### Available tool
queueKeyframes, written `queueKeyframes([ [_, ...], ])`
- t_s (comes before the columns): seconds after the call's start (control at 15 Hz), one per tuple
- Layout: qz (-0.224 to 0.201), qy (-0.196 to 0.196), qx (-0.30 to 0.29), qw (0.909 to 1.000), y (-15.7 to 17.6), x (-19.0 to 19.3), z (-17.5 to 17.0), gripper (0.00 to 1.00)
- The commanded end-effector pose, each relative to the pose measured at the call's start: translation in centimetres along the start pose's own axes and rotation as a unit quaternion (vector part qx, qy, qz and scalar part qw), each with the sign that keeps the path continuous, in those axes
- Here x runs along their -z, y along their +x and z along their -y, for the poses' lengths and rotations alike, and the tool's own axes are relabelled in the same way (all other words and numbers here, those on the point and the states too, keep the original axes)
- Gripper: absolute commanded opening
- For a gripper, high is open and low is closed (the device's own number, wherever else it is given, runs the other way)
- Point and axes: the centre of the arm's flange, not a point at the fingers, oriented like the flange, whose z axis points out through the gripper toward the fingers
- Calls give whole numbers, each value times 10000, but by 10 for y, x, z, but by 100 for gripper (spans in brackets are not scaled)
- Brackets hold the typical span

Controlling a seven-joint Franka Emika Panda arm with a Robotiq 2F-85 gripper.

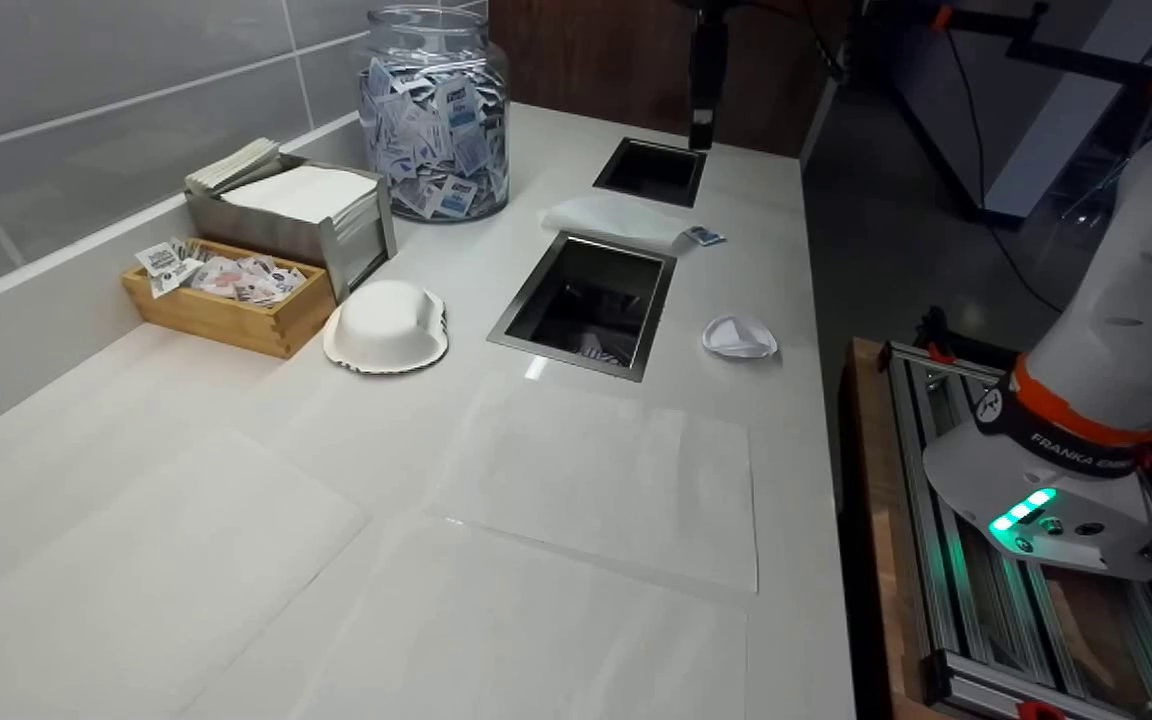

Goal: Put the white paper in the left open trash disposer

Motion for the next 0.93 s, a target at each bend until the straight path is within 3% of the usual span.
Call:
queueKeyframes([
  [0.0, 0, 0, 0, 10000, 0, 0, 0, 100],
  [0.13, 61, 81, 44, 9999, 7, -3, 12, 100],
  [0.47, 390, 226, 208, 9988, 49, -12, 101, 100],
  [0.6, 479, 192, -44, 9987, 66, -19, 138, 100],
  [0.87, 227, -82, -812, 9964, 106, -44, 181, 100],
])
